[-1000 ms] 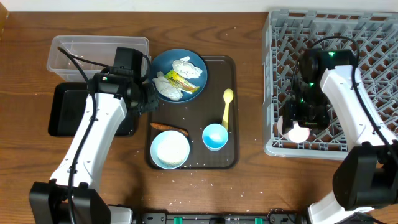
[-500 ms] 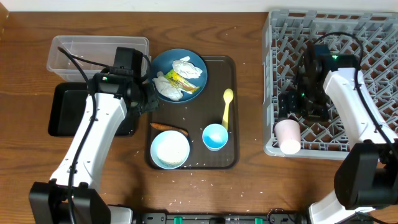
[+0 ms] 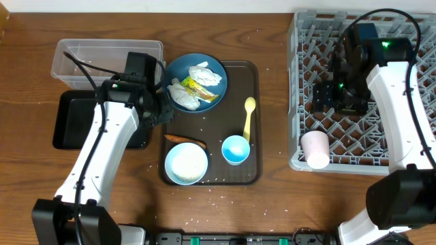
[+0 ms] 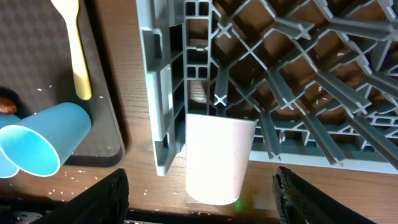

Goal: Sort waste into correct bins and load items into the dishwasher rack
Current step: 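Reach the left gripper to the light-blue cup and grasp it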

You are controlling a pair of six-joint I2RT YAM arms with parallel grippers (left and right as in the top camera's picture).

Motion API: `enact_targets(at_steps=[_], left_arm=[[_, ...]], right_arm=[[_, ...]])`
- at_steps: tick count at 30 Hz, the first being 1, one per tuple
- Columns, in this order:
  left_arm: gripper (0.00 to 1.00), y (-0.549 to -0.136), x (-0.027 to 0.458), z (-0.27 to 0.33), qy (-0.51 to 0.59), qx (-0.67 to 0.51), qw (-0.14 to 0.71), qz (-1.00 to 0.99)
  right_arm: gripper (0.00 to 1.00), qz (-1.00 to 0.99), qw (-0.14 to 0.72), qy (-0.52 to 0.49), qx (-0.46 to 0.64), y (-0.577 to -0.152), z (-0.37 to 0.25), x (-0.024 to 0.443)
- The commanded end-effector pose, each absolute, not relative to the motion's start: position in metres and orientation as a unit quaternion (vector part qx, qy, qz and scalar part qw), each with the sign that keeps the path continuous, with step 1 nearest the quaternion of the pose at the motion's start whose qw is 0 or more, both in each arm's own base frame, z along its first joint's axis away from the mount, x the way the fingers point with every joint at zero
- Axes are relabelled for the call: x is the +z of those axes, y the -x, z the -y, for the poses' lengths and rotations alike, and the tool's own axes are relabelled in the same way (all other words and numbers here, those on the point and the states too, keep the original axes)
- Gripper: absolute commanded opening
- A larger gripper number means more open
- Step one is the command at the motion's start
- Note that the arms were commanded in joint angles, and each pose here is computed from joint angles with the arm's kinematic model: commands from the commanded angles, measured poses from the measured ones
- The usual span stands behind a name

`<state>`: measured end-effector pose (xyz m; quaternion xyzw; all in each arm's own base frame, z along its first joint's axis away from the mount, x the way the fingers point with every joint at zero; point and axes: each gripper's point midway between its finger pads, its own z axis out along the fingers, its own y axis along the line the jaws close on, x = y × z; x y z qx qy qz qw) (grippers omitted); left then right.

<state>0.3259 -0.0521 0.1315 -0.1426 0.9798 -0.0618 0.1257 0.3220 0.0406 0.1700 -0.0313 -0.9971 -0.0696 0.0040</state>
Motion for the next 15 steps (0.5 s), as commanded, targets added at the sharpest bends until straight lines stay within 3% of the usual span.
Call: enact_targets(at_steps=[1,5,10,15], left_arm=[[0.31,-0.326,0.133,0.058,0.108,-0.057,0.130,-0.984],[0.31,-0.323,0.133,0.086,0.036,-0.060,0.135,-0.988],[0.39,-0.314,0.130,0.141,-0.064,-0.072,0.141,-0.985],[0.40,-0.295,0.103,0.180,-0.123,-0.066,0.100,-0.985]], right_arm=[[0.73,0.997,0.000,0.004,-0.074,-0.323,-0.053,0.169],[0.77,0.997,-0.025,-0.012,-0.076,-0.334,-0.065,0.170],[0.82,0.996,-0.048,-0.007,-0.080,-0.345,-0.069,0.171],[0.84,0.994,-0.068,-0.003,-0.081,-0.356,-0.065,0.172]])
